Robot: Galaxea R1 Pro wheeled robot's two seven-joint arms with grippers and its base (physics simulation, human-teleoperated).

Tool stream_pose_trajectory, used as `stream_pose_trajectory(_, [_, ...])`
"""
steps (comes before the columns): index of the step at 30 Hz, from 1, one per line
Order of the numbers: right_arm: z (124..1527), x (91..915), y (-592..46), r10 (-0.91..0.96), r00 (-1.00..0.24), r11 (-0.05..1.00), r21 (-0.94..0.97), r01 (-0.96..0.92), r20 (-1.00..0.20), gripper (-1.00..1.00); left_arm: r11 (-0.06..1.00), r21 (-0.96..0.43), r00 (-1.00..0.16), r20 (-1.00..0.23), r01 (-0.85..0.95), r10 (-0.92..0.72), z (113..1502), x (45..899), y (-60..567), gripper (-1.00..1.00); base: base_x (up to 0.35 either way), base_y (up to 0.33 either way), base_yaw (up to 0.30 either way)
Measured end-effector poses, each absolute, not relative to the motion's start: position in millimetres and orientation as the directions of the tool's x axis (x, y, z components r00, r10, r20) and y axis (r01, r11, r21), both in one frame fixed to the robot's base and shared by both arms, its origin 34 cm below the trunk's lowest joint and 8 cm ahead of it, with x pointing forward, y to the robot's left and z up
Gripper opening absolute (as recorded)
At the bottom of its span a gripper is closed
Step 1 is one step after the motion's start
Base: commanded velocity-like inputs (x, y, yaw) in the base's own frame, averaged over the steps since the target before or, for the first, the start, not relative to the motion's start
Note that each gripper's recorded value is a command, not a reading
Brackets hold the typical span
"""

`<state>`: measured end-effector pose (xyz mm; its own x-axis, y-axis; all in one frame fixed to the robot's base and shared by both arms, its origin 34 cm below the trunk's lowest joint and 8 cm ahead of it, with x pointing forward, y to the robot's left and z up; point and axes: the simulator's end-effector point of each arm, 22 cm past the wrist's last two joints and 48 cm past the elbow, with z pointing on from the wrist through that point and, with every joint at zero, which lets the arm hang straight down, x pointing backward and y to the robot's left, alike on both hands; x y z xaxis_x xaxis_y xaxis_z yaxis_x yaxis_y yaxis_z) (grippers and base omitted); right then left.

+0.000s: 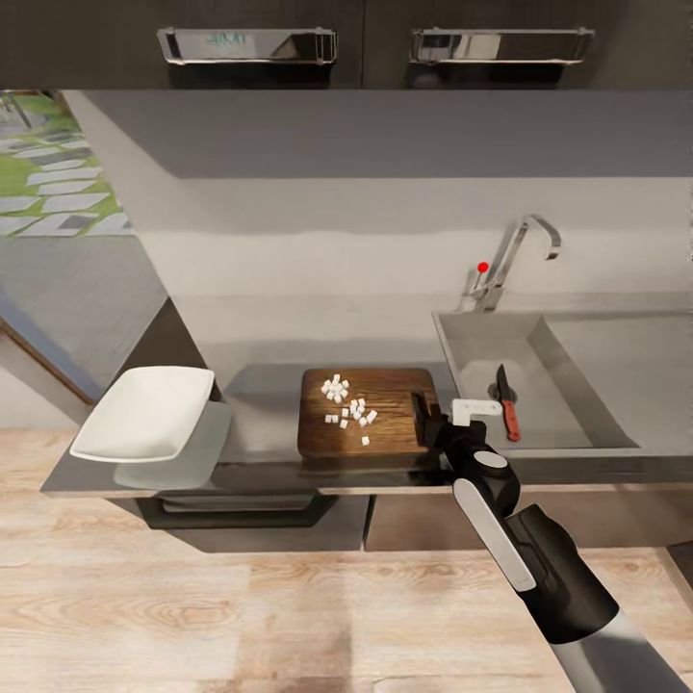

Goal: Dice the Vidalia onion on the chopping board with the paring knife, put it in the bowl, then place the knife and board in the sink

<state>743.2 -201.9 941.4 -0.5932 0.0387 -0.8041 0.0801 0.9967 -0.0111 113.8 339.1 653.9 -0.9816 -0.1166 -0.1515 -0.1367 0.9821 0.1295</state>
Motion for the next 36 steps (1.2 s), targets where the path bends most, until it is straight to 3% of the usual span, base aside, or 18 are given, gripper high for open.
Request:
stream_pose_trajectory(14, [952.6, 742.4, -201.0, 0.036, -0.588, 0.997, -0.011, 0.076, -0.808, -1.0, 0.982, 0.127, -0.978, -0.173, -0.139, -0.116, 654.1, 121.6, 339.2, 1.0, 0.0, 0.211, 0.0])
stream_pose_trajectory(26, [959.5, 739.4, -198.4, 0.034, -0.597, 0.998, -0.007, 0.067, -0.801, -1.0, 0.982, 0.124, -0.975, -0.192, -0.141, -0.116, 654.4, 128.2, 339.1, 1.0, 0.001, 0.028, 0.0])
stream_pose_trajectory(36, [969.0, 739.3, -198.1, 0.036, -0.588, 0.998, -0.004, 0.066, -0.808, -1.0, 0.982, 0.122, -0.971, -0.208, -0.143, -0.116, 654.8, 133.7, 339.2, 1.0, 0.107, 0.182, 0.0])
